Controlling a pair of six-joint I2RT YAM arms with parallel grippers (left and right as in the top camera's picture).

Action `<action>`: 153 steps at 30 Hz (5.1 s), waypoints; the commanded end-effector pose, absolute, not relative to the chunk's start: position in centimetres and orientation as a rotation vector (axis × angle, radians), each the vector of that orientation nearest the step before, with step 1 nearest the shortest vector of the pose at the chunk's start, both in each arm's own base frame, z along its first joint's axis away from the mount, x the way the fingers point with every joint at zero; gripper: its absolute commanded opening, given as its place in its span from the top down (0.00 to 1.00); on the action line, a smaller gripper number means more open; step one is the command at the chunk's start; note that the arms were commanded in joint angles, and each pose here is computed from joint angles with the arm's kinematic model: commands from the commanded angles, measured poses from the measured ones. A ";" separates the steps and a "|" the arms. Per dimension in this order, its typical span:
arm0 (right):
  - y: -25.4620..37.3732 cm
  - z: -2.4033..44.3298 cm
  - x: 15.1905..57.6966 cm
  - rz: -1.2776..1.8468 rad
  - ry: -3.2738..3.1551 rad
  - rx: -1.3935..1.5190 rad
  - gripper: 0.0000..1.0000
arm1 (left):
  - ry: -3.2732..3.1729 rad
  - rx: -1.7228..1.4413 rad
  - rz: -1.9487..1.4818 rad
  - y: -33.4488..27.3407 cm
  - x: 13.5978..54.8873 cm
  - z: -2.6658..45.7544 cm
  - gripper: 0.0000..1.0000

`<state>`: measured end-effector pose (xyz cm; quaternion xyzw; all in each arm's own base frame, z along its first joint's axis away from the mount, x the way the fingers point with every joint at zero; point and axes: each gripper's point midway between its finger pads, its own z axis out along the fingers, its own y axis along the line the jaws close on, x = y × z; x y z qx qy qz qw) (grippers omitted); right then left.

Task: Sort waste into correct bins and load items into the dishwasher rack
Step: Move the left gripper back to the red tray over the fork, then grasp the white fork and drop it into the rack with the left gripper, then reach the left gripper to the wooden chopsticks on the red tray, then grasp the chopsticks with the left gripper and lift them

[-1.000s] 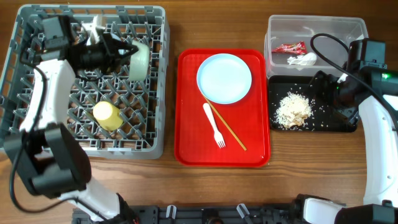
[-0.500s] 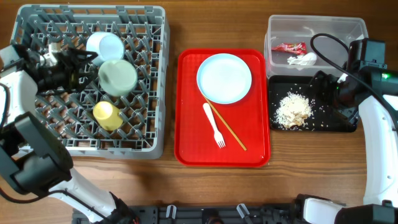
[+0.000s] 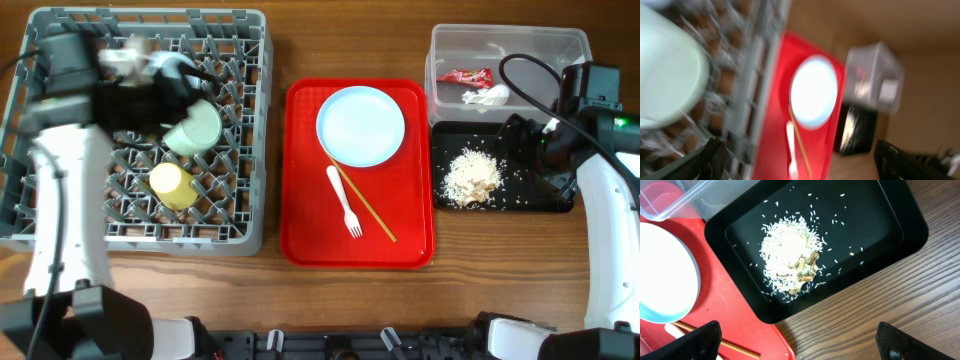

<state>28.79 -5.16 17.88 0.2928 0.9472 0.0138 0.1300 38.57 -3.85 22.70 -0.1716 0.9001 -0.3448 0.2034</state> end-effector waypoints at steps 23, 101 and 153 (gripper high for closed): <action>-5.5 18.6 28.9 0.023 2.729 0.842 0.00 | 3.173 -0.379 0.054 -25.6 26.5 -2.3 0.48; -5.2 18.5 28.9 0.045 2.747 0.807 0.00 | 2.901 -0.249 -0.040 -29.8 29.3 -0.2 0.33; -4.7 18.5 29.0 0.081 2.751 0.800 0.00 | 3.146 -0.215 -0.142 -31.7 25.3 -1.6 0.85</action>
